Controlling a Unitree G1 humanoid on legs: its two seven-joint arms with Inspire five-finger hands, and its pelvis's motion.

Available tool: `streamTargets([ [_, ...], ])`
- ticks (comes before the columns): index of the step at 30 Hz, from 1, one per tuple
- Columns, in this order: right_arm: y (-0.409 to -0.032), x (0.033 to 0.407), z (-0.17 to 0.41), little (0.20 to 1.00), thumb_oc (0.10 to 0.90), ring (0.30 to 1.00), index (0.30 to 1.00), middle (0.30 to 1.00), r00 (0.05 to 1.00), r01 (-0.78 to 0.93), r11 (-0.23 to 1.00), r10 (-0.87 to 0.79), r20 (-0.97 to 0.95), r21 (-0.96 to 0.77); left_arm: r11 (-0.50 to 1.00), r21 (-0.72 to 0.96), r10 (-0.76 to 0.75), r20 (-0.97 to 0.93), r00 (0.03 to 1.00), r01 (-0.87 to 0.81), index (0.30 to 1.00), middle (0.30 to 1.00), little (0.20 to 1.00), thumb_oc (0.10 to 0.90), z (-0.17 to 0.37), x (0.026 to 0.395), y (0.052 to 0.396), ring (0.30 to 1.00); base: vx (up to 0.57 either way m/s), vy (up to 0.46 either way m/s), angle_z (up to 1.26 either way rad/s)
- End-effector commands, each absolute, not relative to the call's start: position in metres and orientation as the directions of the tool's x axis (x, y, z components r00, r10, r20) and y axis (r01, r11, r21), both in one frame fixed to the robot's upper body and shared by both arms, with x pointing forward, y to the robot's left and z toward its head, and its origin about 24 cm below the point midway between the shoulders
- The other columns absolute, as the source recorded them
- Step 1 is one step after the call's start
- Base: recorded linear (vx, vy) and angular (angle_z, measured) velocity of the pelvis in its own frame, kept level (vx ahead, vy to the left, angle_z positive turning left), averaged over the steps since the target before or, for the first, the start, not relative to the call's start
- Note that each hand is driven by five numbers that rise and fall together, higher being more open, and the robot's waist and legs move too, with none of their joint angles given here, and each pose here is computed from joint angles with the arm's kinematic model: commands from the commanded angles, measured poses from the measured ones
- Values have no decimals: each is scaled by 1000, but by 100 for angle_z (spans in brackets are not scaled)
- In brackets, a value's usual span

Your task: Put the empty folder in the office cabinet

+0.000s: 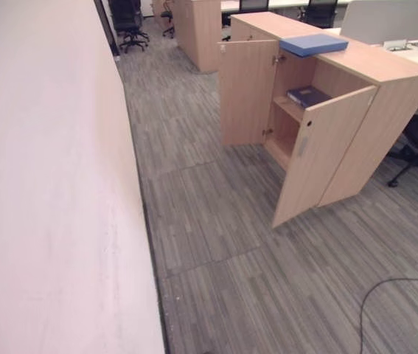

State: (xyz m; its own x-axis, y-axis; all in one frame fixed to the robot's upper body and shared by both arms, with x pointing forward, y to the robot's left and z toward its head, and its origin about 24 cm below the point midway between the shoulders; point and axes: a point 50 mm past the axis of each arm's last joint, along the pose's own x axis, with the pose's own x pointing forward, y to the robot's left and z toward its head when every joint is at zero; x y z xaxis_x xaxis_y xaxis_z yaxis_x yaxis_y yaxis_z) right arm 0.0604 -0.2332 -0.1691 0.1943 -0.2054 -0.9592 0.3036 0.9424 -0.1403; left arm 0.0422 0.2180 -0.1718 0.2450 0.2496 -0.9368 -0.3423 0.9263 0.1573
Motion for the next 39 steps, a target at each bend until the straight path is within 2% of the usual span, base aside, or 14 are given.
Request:
streamTargets([
  [1,-240,73,-166,900,800,900,900,900,199,309,940,-209,-957,-141,902,129,242,-941,236,-413,900,900,900,800,-171,41,227,900,0,0,0],
  [9,-243,74,-165,900,800,900,900,900,198,264,951,-215,-956,-160,922,135,230,-945,233,-362,900,900,900,800,-171,41,226,900,0,0,0],
  [13,-244,82,-163,900,800,900,900,900,224,156,975,-189,-956,-156,921,47,155,-955,252,-386,900,900,900,800,-172,44,222,900,0,0,0],
  [19,-243,84,-163,900,800,900,900,900,230,90,982,-184,-956,-168,931,60,148,-964,222,-361,900,900,900,800,-173,40,221,900,0,0,0],
  [24,-245,97,-159,900,800,900,900,900,264,-159,956,-199,-944,-246,957,91,153,-964,215,-274,900,900,900,800,-173,41,223,900,0,0,0],
  [30,-250,104,-156,900,800,900,900,900,309,-163,939,-241,-920,-301,968,153,201,-946,256,-197,900,900,900,800,-170,52,228,900,0,0,0],
  [31,-251,106,-155,900,800,900,900,900,328,-179,930,-250,-911,-320,976,165,199,-943,266,-145,900,900,900,800,-170,53,228,900,0,0,0],
  [39,-256,98,-156,900,800,900,900,900,283,-194,923,-271,-920,-332,978,171,195,-949,247,-115,900,900,900,800,-170,50,228,900,0,0,0],
])
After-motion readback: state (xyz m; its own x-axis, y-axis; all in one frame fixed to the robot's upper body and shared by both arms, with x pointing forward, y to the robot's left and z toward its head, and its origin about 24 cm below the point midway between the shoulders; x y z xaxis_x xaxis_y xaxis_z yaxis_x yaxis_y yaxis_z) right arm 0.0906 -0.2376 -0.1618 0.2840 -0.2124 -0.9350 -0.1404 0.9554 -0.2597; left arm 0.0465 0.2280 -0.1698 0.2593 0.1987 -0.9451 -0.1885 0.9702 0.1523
